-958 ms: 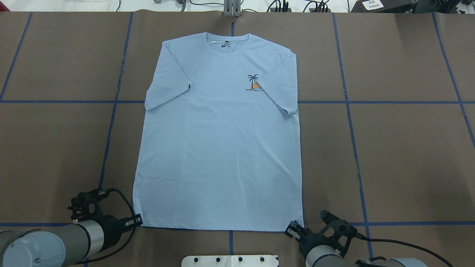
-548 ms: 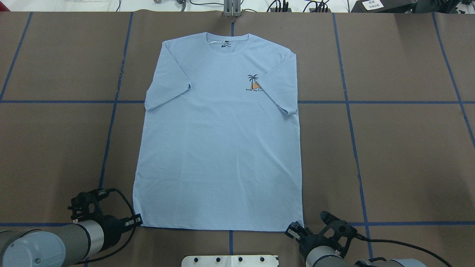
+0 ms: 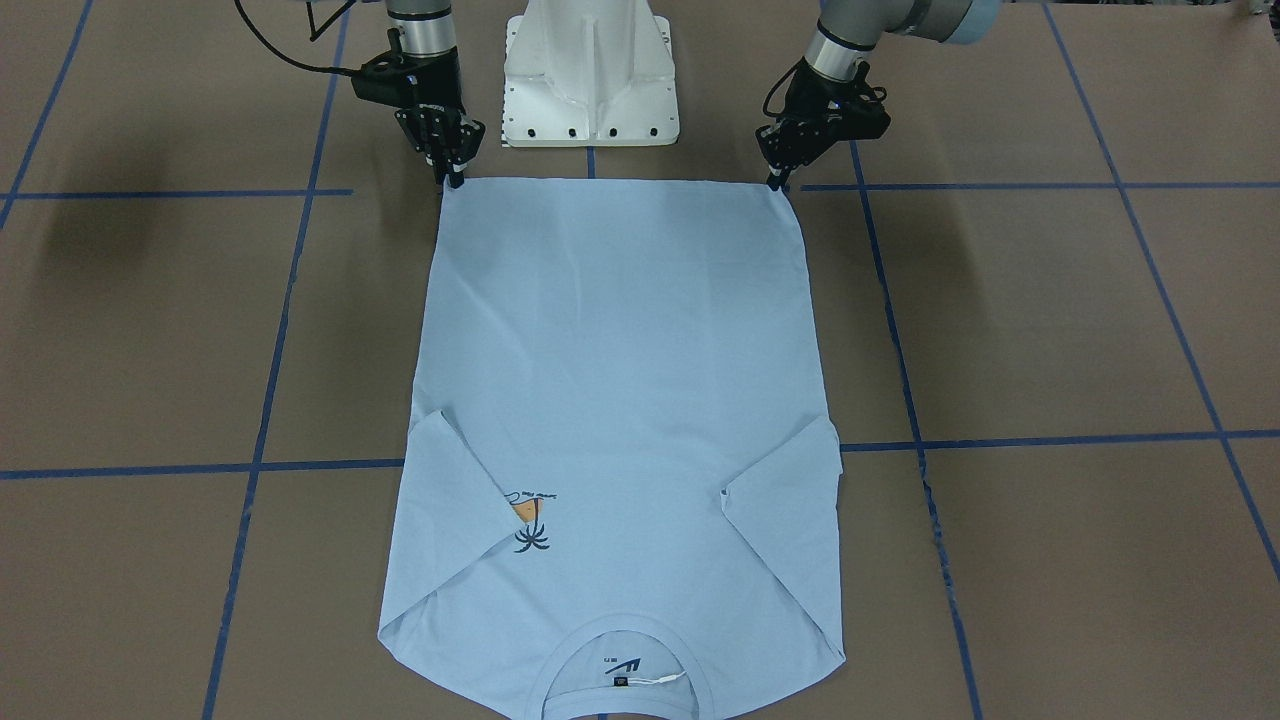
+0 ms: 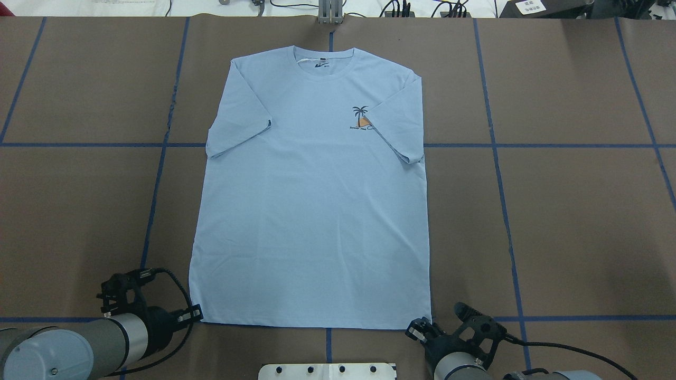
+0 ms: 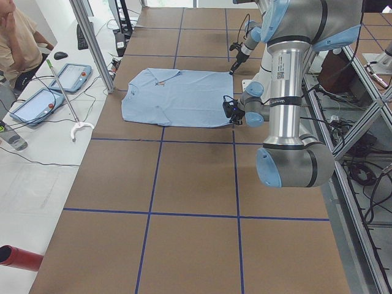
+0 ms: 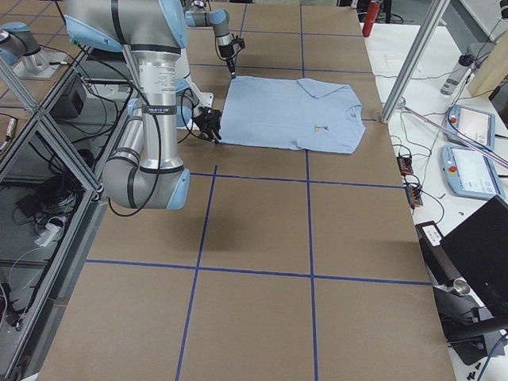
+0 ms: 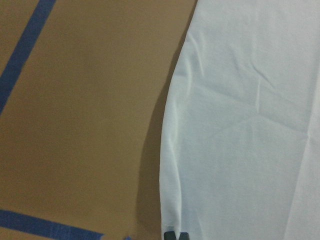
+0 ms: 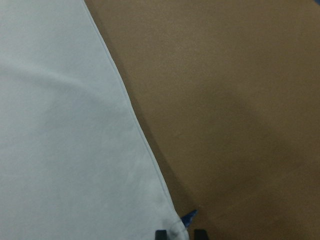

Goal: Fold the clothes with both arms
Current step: 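Grasp the two hem corners with the left and right grippers, then lift the hem with both grippers and fold it over onto the collar edge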

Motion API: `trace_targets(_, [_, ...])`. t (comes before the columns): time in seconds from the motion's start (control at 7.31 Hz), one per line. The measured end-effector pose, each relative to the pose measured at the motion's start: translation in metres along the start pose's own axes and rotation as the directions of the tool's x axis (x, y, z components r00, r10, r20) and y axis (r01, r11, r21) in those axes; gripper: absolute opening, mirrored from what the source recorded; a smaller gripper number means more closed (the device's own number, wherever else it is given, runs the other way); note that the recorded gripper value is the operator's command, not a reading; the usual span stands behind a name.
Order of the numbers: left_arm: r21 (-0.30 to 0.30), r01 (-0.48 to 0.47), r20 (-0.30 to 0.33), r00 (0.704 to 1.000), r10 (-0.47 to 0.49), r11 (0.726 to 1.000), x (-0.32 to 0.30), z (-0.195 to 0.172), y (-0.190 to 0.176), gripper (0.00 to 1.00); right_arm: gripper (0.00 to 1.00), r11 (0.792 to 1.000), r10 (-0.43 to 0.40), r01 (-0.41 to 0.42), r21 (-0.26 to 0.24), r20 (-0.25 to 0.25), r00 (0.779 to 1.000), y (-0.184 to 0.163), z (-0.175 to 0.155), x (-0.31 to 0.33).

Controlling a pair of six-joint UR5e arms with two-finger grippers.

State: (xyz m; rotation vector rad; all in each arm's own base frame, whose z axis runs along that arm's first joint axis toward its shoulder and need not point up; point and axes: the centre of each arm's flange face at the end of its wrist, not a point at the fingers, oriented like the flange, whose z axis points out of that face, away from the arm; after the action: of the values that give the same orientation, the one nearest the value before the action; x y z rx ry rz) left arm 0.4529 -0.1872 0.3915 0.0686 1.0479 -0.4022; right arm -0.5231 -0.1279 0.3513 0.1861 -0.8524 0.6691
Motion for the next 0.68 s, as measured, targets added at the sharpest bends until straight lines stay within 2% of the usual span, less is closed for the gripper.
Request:
trace_targets(0.27, [-0.001,0.0,-0.003,1.0,0.0,1.0,0.001,-0.001,0.0,0.0,0.0,1.0,0.003,-0.003,0.011,0.012,1.0,-0.004,-0.002,-0.002])
trace_targets(0.41, [-0.004,0.002,-0.017,1.0,-0.002,1.0,0.006,-0.009,-0.001,0.0,0.0,1.0,0.01,-0.01,0.015,0.033,0.999,-0.01,-0.011,-0.007])
trace_targets(0.55, [-0.018,0.005,-0.043,0.999,-0.006,1.0,0.015,-0.031,-0.004,0.0,0.0,1.0,0.019,-0.02,0.007,0.056,0.998,-0.021,-0.032,-0.014])
trace_targets(0.68, [-0.046,0.005,-0.067,0.998,-0.008,0.999,0.029,-0.065,-0.005,0.0,0.0,1.0,0.016,-0.016,-0.006,0.063,0.998,-0.032,-0.066,-0.022])
